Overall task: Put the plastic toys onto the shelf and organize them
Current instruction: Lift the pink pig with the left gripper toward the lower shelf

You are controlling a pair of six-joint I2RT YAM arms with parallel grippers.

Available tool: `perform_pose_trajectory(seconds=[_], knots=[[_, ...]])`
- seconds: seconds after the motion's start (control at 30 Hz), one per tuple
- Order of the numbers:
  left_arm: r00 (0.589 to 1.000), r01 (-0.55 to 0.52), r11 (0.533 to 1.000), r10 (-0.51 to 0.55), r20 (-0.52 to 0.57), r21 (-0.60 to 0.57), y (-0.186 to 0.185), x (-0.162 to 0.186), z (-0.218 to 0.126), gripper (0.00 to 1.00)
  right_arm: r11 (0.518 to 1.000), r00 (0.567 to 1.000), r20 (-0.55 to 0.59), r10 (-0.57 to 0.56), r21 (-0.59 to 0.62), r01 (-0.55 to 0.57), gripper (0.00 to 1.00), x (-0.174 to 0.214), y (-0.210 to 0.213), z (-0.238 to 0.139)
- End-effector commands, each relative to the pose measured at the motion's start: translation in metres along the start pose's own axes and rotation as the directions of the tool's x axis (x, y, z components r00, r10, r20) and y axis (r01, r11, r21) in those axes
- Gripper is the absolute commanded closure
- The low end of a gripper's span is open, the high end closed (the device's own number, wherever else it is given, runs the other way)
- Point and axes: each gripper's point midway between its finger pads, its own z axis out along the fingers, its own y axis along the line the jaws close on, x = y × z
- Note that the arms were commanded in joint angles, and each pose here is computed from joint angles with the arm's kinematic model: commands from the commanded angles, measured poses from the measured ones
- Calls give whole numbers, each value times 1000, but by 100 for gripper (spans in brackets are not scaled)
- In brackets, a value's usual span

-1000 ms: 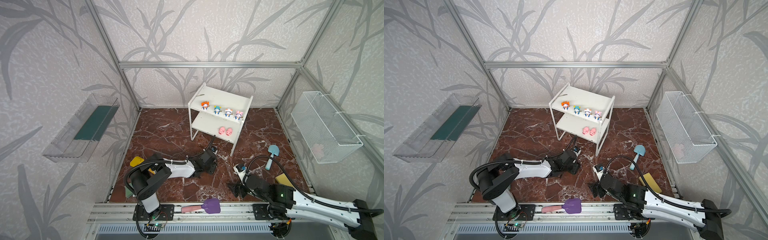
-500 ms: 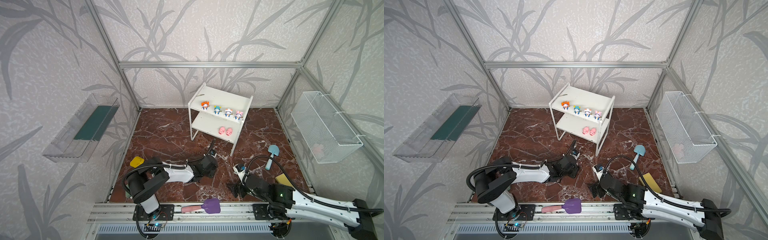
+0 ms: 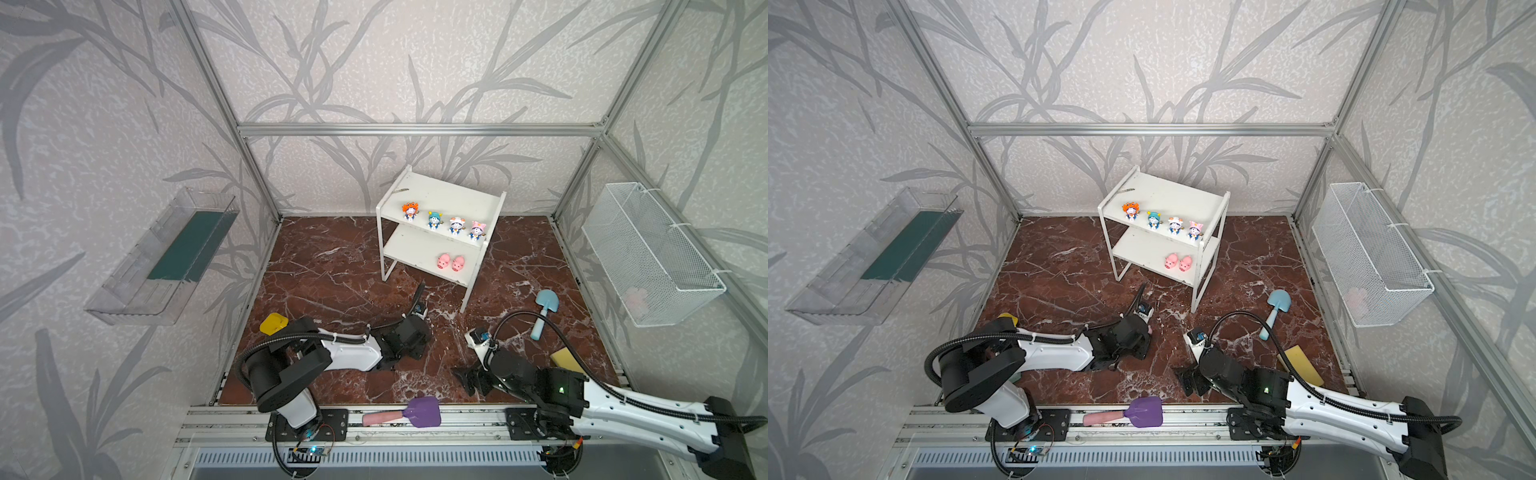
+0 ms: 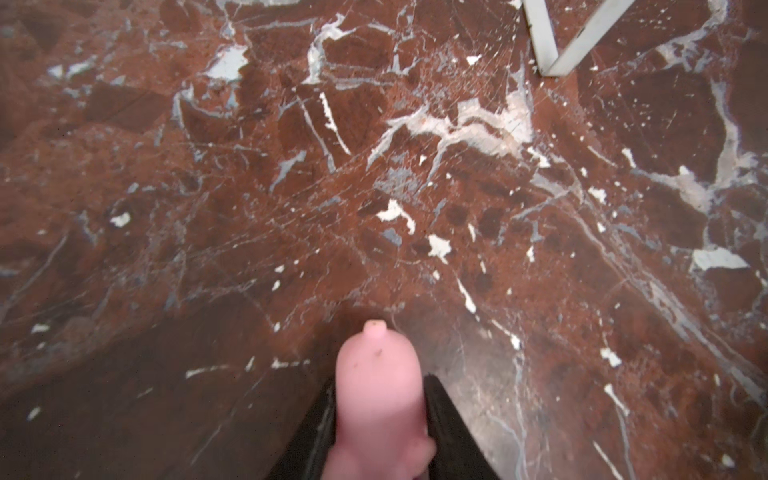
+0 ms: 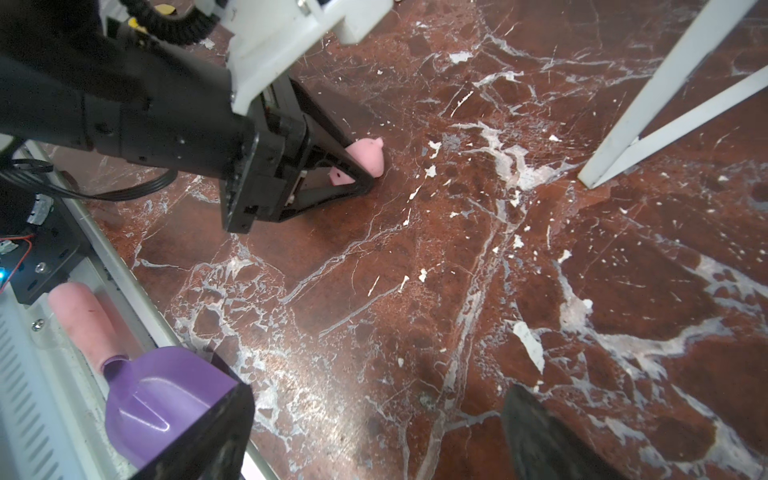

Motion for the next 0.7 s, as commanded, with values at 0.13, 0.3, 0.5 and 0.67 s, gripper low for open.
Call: perform_pose_trajectory(seconds=[0.13, 0.3, 0.5, 0.67], knots=[[997, -71, 994, 72, 3, -82, 20, -8, -38, 70, 1000, 999, 38, 0, -16, 0, 7, -16, 6, -7], [983, -115, 988, 128, 130, -108, 21, -48, -66, 70, 1000, 999, 41, -1, -17, 1, 7, -16, 6, -8], [949, -152, 983, 173, 264, -99, 18, -99, -91, 69, 1000, 999, 47, 2, -15, -1, 7, -15, 4, -11], [917, -149, 988, 157, 366, -53, 17, -138, -103, 68, 1000, 999, 49, 2, -8, -1, 7, -15, 2, -14]])
